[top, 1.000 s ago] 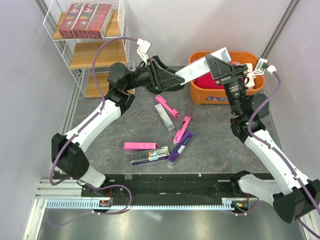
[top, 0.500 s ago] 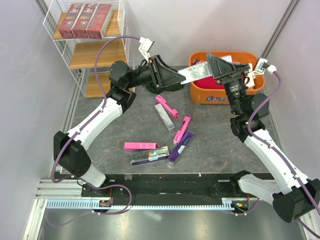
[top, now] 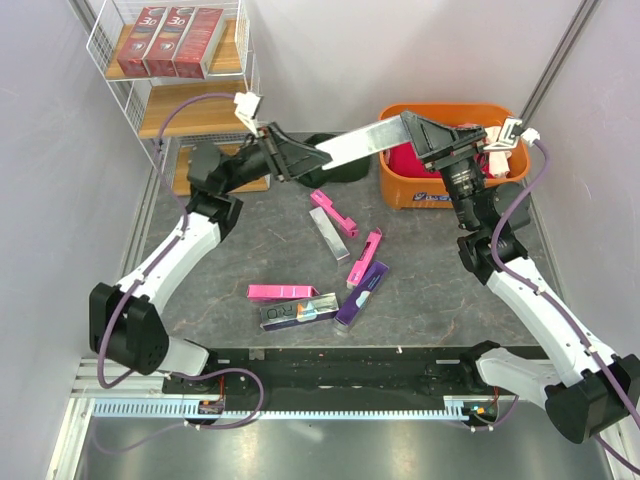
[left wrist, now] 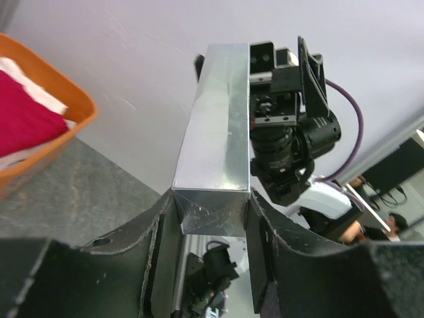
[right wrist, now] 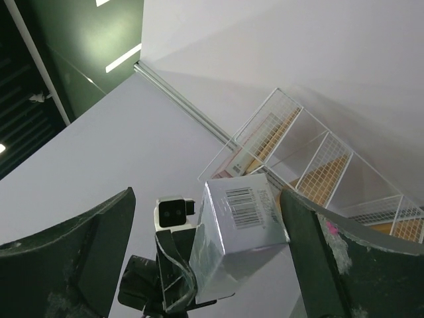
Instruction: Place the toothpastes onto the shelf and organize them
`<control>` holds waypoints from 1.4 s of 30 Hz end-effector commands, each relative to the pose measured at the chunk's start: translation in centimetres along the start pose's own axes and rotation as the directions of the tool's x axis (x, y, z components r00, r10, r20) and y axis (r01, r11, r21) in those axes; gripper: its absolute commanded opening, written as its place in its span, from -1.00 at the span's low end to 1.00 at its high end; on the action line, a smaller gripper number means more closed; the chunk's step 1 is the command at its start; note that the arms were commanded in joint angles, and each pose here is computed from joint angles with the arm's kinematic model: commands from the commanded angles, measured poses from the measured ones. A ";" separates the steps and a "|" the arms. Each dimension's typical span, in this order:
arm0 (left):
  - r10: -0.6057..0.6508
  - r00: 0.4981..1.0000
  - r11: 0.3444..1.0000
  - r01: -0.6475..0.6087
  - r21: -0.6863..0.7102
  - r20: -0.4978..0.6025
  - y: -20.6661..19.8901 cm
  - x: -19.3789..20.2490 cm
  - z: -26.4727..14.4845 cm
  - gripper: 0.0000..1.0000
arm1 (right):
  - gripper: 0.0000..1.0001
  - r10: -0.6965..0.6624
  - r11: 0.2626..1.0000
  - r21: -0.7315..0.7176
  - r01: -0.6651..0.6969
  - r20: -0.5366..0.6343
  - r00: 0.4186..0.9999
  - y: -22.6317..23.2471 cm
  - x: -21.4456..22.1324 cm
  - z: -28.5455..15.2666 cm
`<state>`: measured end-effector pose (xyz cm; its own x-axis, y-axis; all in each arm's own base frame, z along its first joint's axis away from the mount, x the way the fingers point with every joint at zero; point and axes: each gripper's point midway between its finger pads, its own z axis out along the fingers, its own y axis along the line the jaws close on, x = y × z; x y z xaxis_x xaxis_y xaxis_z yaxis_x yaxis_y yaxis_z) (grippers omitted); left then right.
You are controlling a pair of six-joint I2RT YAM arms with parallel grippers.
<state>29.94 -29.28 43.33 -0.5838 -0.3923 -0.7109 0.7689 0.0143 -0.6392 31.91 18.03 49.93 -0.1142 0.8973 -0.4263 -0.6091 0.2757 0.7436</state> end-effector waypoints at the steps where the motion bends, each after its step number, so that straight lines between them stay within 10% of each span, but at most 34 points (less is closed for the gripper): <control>1: 0.010 0.985 0.998 0.000 -0.057 0.173 1.2 -3.9 -4.1 -0.96 | 0.96 -0.023 0.999 -0.044 0.025 0.050 0.998 1.4 -1.3 0.0; 20: 0.055 0.903 0.900 0.140 -0.413 0.425 5.7 -4.6 -22.9 -0.96 | 0.96 -0.065 0.998 0.023 0.065 0.024 0.998 -1.5 0.0 0.5; 42: 0.229 0.612 0.724 0.413 -0.553 0.757 8.5 -9.0 -37.1 -0.96 | 0.96 -0.094 0.994 0.057 0.093 0.018 0.995 -2.5 0.2 0.3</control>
<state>31.53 6.48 31.13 -0.0987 -0.9401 -0.3263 0.1715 0.3069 -0.9361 33.65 17.93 48.13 -0.0625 0.8751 -0.4798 -0.5721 0.3625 0.7357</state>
